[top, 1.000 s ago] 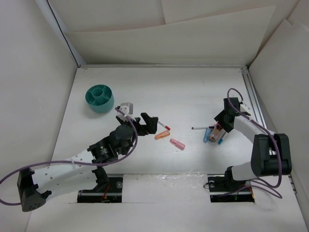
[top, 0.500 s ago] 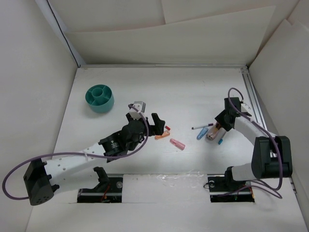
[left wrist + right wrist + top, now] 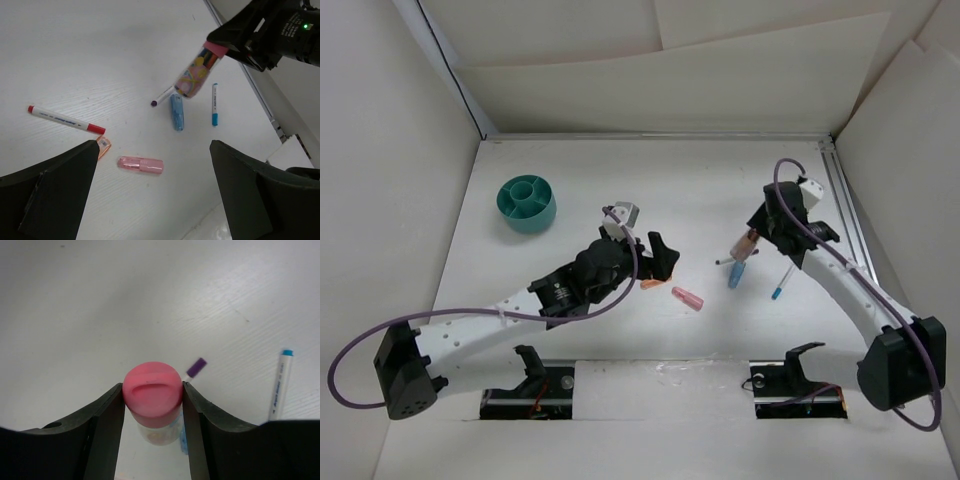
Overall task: Sort the stationery into containers
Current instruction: Pick up the stationery from the center of the board, then place the stationery in the storage box.
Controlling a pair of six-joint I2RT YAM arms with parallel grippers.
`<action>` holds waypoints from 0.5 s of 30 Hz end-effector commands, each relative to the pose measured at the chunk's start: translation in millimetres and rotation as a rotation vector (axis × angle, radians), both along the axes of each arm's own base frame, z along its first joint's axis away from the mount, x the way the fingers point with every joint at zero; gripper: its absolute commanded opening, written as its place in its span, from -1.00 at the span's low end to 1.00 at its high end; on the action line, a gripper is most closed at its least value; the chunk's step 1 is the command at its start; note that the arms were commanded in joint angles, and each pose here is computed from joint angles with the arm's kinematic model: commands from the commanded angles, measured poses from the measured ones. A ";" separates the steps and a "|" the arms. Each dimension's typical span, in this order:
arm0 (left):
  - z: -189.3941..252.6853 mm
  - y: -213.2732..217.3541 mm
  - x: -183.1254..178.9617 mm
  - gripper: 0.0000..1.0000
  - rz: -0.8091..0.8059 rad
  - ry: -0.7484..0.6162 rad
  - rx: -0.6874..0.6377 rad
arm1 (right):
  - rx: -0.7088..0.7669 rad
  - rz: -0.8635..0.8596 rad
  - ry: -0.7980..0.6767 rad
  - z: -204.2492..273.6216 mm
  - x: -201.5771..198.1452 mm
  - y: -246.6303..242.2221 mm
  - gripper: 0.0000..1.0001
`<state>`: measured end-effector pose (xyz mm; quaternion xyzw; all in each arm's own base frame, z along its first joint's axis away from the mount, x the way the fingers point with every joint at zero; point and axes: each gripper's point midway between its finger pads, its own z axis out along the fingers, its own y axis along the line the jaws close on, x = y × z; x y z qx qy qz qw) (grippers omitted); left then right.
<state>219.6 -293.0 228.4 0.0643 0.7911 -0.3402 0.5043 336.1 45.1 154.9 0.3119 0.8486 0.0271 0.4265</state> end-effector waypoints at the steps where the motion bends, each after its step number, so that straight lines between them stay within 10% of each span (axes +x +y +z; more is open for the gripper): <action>1: 34.0 -14.9 -5.1 0.84 -0.079 -0.042 -0.056 | -0.053 0.082 -0.108 46.6 8.2 29.3 -0.48; 15: 27.8 19.8 8.8 0.74 0.139 0.036 -0.033 | -0.164 0.427 -0.154 40.7 48.4 206.1 -0.54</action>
